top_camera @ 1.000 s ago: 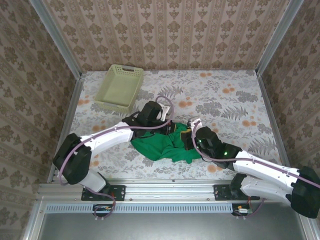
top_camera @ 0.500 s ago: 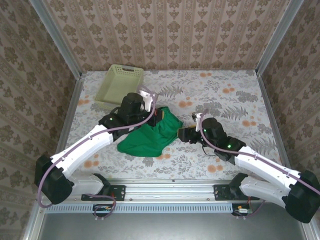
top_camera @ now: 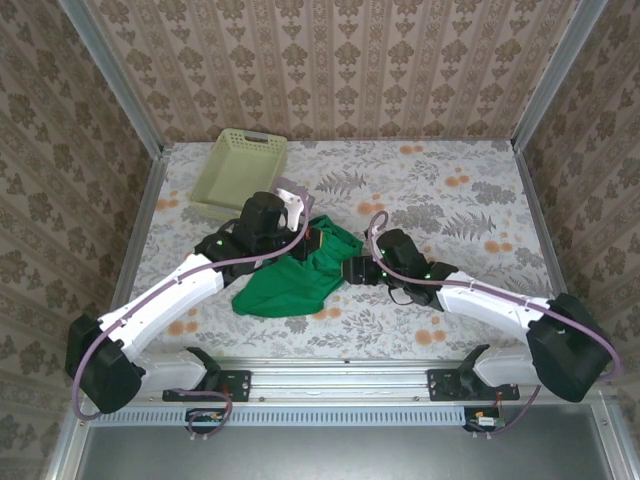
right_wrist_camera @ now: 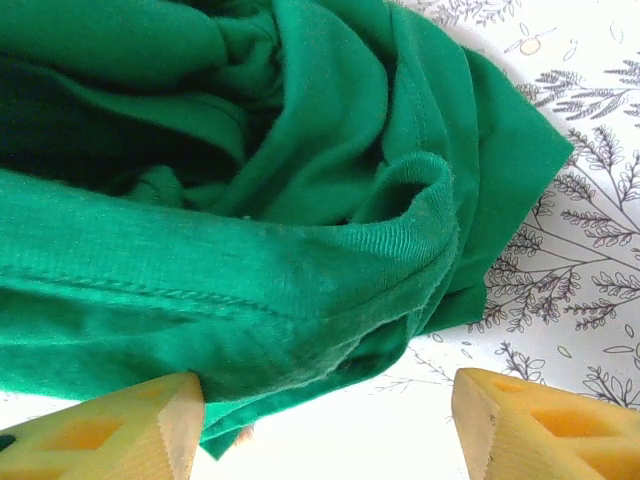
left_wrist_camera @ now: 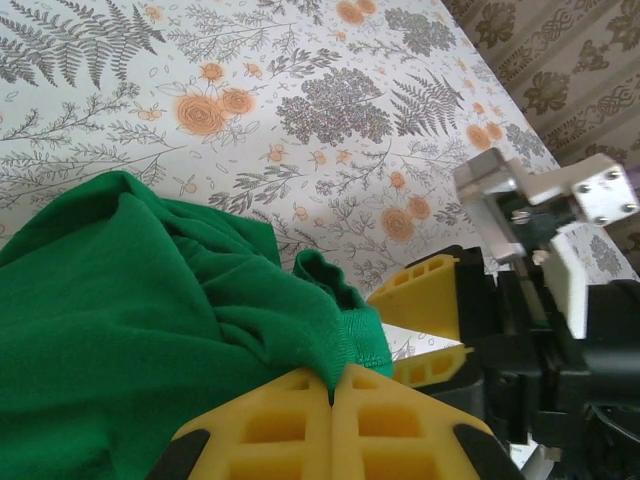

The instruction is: Fold the inside-out t-shirt

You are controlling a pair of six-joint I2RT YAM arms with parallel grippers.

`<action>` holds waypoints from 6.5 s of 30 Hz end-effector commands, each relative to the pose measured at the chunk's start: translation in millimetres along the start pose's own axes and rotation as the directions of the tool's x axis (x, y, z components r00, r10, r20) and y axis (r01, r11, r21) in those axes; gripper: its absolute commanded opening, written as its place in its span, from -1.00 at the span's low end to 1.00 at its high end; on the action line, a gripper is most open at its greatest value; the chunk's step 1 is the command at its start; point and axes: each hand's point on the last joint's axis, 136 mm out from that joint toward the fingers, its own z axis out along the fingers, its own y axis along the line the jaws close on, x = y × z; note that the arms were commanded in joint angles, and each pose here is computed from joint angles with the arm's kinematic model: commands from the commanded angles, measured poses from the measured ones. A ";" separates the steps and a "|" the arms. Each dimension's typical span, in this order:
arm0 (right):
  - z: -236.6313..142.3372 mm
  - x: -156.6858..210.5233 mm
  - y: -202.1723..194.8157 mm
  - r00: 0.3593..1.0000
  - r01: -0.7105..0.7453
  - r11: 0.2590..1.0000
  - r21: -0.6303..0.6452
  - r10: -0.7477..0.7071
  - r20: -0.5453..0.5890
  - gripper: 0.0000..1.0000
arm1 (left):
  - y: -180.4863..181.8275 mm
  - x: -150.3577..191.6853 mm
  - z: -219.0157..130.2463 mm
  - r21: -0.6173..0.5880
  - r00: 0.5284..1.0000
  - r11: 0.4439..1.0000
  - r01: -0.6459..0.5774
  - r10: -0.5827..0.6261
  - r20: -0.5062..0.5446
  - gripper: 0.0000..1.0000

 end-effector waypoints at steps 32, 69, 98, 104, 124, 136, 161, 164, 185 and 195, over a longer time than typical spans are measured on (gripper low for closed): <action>-136.6 -116.1 33.3 0.960 0.142 0.972 0.187 -0.181 0.213 -1.00 | 20.0 -33.1 26.9 -0.157 0.999 0.987 0.029 -0.033 -0.020 -1.00; -34.7 -6.1 2.2 0.997 0.032 0.985 0.167 -0.020 -0.076 0.10 | 40.4 25.3 43.0 -0.129 0.985 0.983 0.129 -0.142 -0.100 0.41; -48.3 -5.1 -33.4 0.998 0.057 0.926 0.373 -0.059 -0.005 -1.00 | 67.4 58.2 87.1 -0.168 0.951 0.964 0.204 -0.236 -0.199 -1.00; -91.5 -11.0 -45.3 0.996 -0.033 0.949 0.313 0.006 0.084 -1.00 | 74.0 40.7 49.1 -0.130 0.974 0.969 0.210 -0.218 -0.056 -1.00; -60.0 3.2 -11.0 0.992 0.123 0.965 0.232 -0.125 -0.008 0.01 | 48.4 81.2 66.8 -0.017 0.973 0.981 0.194 -0.194 -0.128 -0.55; 22.0 14.4 26.2 0.964 0.234 0.956 0.176 -0.204 -0.169 -0.10 | 56.3 92.6 63.9 -0.021 0.965 0.973 0.229 -0.230 -0.125 -0.45; -42.4 7.0 22.7 0.972 0.229 0.967 0.107 -0.222 -0.073 -1.00 | 79.4 72.4 49.9 -0.037 0.953 0.954 0.297 -0.298 -0.055 -0.46; -53.5 9.5 21.5 0.986 0.160 0.986 0.037 -0.159 -0.040 -1.00 | 78.2 69.7 51.7 -0.029 0.955 0.957 0.288 -0.289 -0.072 -0.47; -31.4 -65.0 -80.3 0.998 -0.017 0.927 0.374 0.035 -0.042 -0.25 | 81.9 55.9 50.9 -0.119 0.960 0.959 0.256 -0.267 -0.089 0.03; -48.7 -10.1 -12.5 0.989 -0.132 0.979 0.157 0.140 -0.038 -0.31 | 91.8 53.0 63.9 -0.131 0.951 0.954 0.268 -0.284 -0.123 0.05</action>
